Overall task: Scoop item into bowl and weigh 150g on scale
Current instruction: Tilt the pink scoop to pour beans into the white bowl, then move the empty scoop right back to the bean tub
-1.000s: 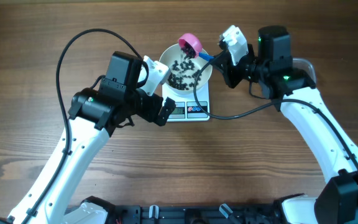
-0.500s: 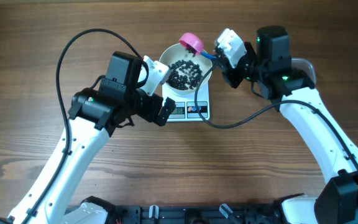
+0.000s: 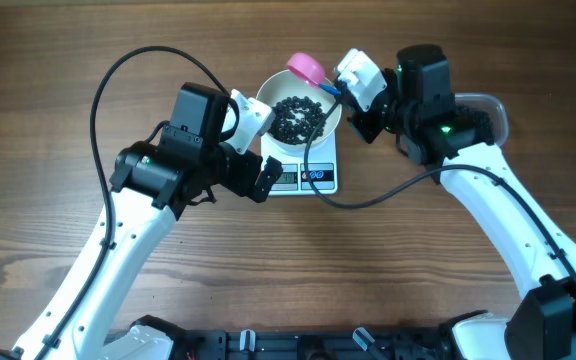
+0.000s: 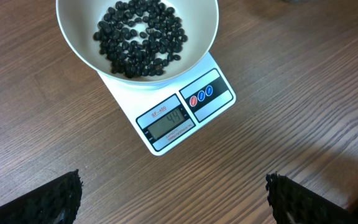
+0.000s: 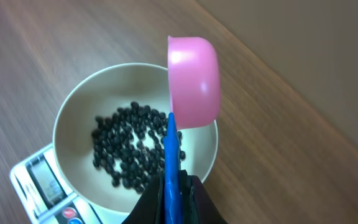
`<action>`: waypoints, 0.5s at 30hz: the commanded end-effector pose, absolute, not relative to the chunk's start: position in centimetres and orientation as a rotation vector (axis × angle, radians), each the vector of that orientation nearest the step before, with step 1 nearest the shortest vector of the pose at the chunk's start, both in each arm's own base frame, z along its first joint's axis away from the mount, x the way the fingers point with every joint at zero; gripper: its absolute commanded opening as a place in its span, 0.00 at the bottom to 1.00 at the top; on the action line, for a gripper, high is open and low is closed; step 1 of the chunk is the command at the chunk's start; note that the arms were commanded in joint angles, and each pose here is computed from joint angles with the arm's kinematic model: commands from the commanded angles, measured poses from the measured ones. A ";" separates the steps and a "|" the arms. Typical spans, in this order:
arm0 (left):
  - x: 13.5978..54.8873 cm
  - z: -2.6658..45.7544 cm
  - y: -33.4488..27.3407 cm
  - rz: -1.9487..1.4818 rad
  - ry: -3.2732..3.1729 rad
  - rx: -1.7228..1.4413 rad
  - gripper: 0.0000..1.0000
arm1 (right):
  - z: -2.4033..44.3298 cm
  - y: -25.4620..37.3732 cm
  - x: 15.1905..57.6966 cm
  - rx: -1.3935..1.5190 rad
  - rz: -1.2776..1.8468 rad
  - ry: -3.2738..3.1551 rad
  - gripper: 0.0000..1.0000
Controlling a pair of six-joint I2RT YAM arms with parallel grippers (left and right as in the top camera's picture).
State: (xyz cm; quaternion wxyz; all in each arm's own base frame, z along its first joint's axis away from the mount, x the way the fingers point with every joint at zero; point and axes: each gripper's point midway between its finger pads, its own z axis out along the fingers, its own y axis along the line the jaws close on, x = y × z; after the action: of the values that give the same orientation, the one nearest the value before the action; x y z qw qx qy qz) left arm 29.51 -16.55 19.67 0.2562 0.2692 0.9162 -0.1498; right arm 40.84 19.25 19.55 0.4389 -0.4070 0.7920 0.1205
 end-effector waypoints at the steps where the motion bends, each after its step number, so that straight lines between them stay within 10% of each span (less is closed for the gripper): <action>1: 29.6 20.5 -17.0 -0.424 2.454 0.759 1.00 | 22.5 19.2 41.2 -0.694 0.439 2.029 0.04; 9: 29.6 20.5 -17.0 -0.424 2.454 0.759 1.00 | 30.5 10.7 42.5 -0.393 0.309 1.885 0.04; 15: 29.6 20.5 -17.0 -0.423 2.454 0.759 1.00 | 27.9 -2.4 41.1 -0.066 0.110 2.066 0.04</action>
State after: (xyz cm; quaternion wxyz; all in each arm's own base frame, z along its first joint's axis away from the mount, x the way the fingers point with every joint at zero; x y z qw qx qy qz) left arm 29.50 -16.54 19.67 0.2560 0.2692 0.9163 -0.1498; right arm 41.68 3.89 29.27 0.5350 -0.1095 0.8330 0.0885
